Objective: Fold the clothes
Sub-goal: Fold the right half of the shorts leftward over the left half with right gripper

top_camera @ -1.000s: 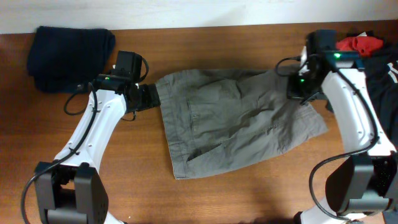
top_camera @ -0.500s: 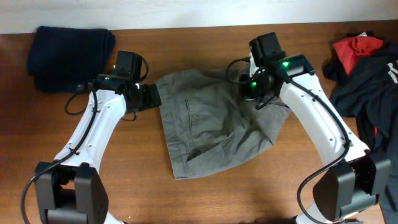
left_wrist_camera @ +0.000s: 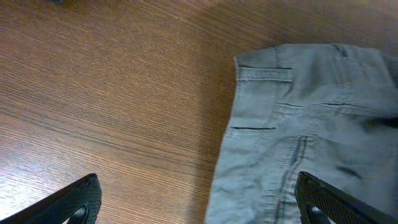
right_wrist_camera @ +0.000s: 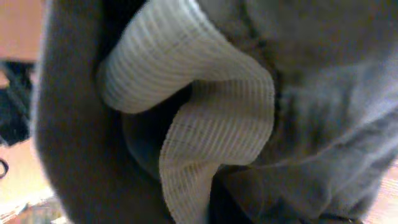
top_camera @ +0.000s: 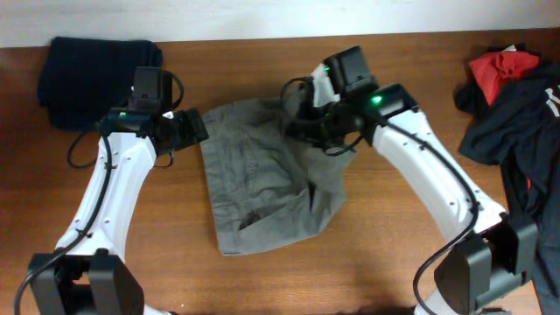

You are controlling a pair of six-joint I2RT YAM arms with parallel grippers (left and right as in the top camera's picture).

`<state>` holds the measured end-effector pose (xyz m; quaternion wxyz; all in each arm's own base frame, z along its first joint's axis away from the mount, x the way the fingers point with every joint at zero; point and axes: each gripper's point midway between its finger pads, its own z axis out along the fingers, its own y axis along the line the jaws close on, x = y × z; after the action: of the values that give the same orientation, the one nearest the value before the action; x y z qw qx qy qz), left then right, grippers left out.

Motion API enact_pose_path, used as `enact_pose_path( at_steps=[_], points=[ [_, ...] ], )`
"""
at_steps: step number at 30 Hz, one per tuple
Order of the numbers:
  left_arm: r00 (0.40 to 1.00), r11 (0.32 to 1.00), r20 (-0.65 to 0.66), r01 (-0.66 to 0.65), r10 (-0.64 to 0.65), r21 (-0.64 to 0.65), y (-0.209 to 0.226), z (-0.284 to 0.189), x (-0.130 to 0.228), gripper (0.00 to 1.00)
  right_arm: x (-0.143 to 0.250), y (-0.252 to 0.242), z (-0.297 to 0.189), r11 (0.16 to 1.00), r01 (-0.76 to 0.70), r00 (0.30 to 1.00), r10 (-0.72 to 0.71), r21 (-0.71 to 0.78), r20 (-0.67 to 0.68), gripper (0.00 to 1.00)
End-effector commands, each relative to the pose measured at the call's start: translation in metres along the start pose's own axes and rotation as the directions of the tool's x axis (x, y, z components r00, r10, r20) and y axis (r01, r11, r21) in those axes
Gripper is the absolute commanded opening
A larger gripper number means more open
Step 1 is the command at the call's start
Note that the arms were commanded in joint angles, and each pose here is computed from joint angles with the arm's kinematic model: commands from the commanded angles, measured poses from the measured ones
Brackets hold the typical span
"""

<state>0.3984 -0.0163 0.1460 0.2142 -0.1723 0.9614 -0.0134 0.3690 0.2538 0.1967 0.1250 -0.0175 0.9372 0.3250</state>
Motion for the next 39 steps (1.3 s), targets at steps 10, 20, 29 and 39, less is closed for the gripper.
enact_pose_path(
  at_steps=[10,20,29,39],
  points=[
    [0.996,0.999,0.084,0.037,-0.037,0.007,0.011,-0.031,-0.012,0.99,0.038,0.05,0.086,0.999,0.041,0.995,-0.043,-0.019,-0.088,0.33],
    [0.992,0.999,0.12,0.044,-0.042,-0.014,0.019,-0.047,-0.014,0.99,0.049,0.078,0.105,0.986,0.139,0.986,-0.147,-0.095,-0.084,0.99],
    [0.992,0.999,0.117,0.043,-0.041,-0.017,0.019,-0.047,-0.013,0.99,-0.028,0.064,-0.014,0.956,0.255,0.952,-0.275,0.148,0.134,0.99],
    [0.992,0.999,0.117,0.044,-0.042,-0.016,0.019,-0.047,-0.013,0.99,0.011,-0.002,-0.026,0.96,0.174,0.978,-0.142,0.221,-0.154,0.99]
  ],
)
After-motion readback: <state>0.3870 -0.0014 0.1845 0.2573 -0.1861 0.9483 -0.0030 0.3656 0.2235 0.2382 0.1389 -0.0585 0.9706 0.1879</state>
